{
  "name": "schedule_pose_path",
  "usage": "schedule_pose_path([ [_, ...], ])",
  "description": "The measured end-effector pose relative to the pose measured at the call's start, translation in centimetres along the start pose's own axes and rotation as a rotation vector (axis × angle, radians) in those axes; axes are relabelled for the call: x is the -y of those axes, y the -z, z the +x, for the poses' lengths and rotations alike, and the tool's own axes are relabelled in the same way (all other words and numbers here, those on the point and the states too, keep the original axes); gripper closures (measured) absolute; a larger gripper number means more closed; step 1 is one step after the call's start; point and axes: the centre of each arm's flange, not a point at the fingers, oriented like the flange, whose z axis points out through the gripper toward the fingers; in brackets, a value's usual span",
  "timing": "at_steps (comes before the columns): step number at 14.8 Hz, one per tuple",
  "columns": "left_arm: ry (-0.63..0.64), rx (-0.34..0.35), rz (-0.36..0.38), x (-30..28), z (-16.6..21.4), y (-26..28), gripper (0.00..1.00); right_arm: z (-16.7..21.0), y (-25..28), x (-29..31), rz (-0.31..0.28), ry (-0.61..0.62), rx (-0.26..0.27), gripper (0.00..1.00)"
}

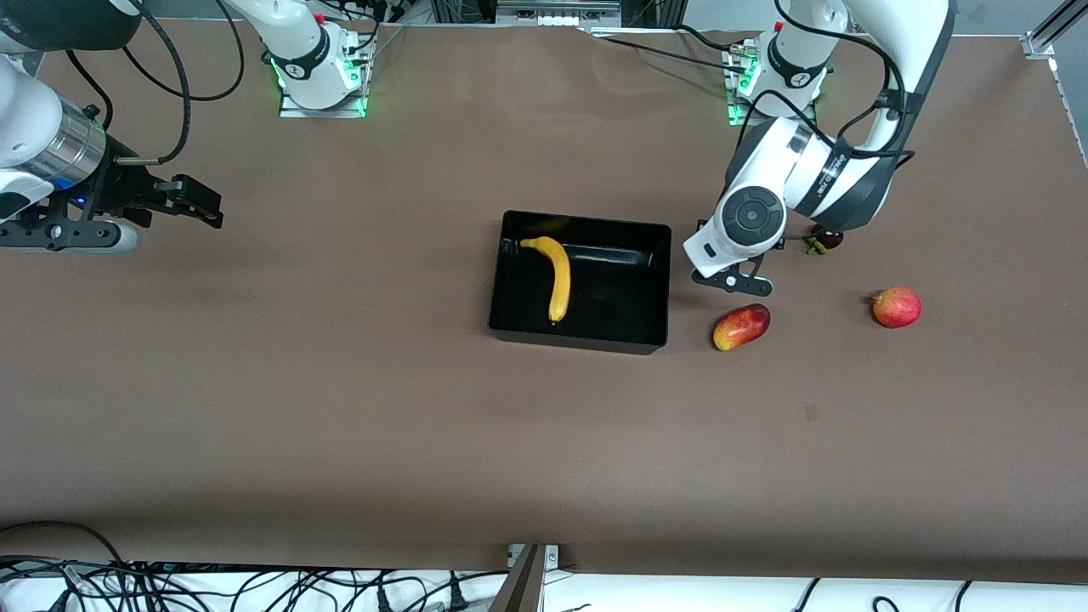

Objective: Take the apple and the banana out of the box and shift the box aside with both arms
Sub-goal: 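Grasp the red apple with the left gripper and lift it out, then lower the red apple beside the mangosteen and open the left gripper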

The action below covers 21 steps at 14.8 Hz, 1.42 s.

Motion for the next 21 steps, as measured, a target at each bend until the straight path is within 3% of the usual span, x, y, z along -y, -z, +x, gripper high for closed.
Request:
schedule_pose_path([
  [6,-0.096,-0.049,-0.043,1.0,-1.3,-7.6,0.36,0.0,0.0,0.0,0.0,0.0,0.0,0.0],
  [14,-0.109,-0.097,-0.057,0.7,-0.9,-8.2,0.33,0.0,0.0,0.0,0.0,0.0,0.0,0.0],
  [18,-0.104,-0.112,-0.055,0.9,-0.8,-7.1,0.02,0.0,0.0,0.0,0.0,0.0,0.0,0.0],
  [21,-0.096,-0.088,-0.026,1.4,-0.8,-1.3,0.0,0.0,0.0,0.0,0.0,0.0,0.0,0.0],
])
